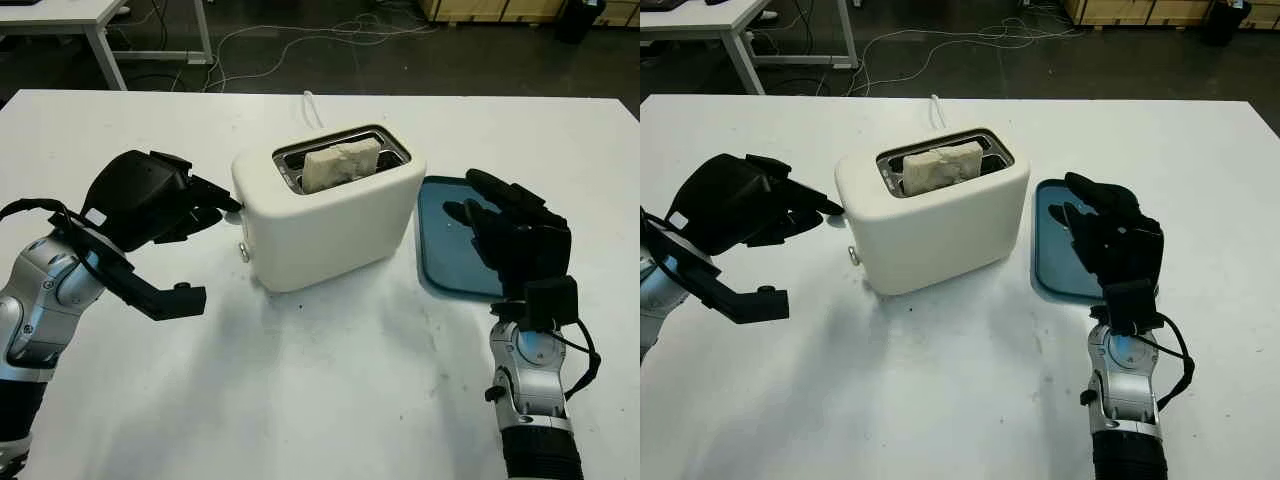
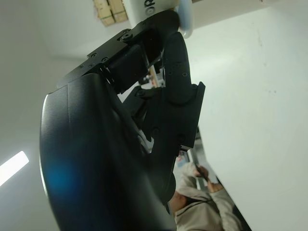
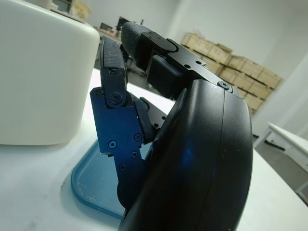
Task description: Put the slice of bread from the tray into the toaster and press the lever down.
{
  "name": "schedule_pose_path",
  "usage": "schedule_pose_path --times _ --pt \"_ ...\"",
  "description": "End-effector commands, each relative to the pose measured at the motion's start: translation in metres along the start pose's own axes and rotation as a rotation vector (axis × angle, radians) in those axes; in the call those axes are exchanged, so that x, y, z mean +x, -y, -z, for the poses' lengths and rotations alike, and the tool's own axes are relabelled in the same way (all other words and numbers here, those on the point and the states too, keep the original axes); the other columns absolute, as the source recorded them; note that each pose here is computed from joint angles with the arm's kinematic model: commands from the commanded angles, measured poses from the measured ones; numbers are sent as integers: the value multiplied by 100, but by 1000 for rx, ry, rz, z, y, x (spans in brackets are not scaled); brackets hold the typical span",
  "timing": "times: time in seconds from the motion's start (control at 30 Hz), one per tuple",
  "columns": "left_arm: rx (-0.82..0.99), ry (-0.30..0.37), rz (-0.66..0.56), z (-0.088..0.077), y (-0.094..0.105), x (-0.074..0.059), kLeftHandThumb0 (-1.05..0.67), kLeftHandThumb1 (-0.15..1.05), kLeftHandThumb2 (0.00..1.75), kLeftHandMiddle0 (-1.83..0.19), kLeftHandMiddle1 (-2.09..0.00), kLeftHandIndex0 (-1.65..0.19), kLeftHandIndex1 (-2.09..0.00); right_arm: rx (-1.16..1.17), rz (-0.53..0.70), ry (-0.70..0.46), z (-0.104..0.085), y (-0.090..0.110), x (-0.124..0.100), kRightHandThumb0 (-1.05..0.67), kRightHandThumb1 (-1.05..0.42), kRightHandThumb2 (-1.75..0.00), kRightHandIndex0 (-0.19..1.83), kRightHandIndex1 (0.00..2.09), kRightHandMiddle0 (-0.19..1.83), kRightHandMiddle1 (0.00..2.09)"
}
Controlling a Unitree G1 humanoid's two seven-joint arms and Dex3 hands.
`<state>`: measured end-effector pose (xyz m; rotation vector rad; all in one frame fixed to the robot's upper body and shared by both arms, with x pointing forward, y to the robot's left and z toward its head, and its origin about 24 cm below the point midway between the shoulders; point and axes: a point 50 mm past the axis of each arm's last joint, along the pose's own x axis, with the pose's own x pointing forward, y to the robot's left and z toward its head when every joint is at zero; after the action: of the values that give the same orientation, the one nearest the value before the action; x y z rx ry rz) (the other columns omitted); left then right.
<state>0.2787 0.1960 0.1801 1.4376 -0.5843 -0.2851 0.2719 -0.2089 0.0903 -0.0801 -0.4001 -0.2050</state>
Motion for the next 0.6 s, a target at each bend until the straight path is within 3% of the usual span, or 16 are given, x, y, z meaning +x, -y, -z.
schedule_pose_path --times 0.0,0.2,0.3,0.37,0.47,0.57 --pt "12 8 23 -1 3 0 -30 92 33 -85 -132 -106 -5 15 12 14 -1 1 -1 -44 -92 -18 122 0 103 0" --pt "-12 16 39 -4 8 -2 -31 92 34 -84 -131 -107 -5 11 17 14 -1 2 -1 -44 -92 -17 122 0 102 0" --pt "-40 20 48 -9 22 -5 -29 92 30 -84 -125 -107 -5 -3 20 12 -2 2 -2 -44 -92 -17 122 0 102 0" --pt "-88 23 42 -14 45 -8 -27 92 30 -87 -119 -107 -5 -3 25 8 -1 2 -3 -44 -92 -17 122 0 102 0" --pt "-175 -18 95 -21 101 -18 -25 92 26 -84 -136 -109 -7 -5 33 7 0 5 -4 -44 -92 -17 121 0 102 0" --pt "-209 -53 217 -28 146 -31 -25 92 31 -78 -118 -105 -5 -15 46 8 -2 10 -4 -46 -92 -16 122 0 103 0"
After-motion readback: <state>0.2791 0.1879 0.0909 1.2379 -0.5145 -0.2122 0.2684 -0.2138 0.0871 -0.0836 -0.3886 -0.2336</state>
